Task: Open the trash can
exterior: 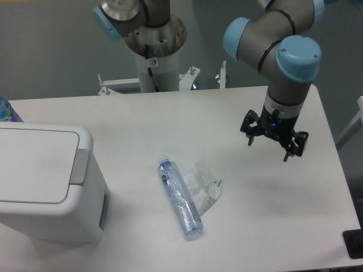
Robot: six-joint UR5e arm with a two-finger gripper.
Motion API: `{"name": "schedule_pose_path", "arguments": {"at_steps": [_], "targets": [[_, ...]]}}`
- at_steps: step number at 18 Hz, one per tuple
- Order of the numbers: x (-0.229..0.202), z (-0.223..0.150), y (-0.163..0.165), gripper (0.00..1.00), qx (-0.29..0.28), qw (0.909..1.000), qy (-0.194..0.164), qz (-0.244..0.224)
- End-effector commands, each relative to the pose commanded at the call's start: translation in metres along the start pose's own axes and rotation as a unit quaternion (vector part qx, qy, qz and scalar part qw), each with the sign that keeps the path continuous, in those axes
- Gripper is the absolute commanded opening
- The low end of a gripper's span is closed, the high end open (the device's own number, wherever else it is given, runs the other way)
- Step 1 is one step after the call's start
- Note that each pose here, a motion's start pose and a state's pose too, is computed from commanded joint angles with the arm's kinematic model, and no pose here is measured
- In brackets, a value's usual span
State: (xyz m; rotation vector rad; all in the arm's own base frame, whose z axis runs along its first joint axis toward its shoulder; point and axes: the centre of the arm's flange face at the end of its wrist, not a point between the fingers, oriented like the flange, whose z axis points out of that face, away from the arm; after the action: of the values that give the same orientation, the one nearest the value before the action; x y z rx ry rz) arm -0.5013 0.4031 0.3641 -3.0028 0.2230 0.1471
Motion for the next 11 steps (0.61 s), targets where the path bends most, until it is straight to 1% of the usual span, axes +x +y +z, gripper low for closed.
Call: {"name": "schedule_pose_path", "arguments": {"at_steps": [8, 11], "targets": [[0.0003, -0.0087, -0.0020, 1.00, 0.004, 1.0000, -0.007, 0.001], [0.0027, -0.0060, -0.0032, 1.00, 0.004, 1.0000, -0.004, 0.002]]}}
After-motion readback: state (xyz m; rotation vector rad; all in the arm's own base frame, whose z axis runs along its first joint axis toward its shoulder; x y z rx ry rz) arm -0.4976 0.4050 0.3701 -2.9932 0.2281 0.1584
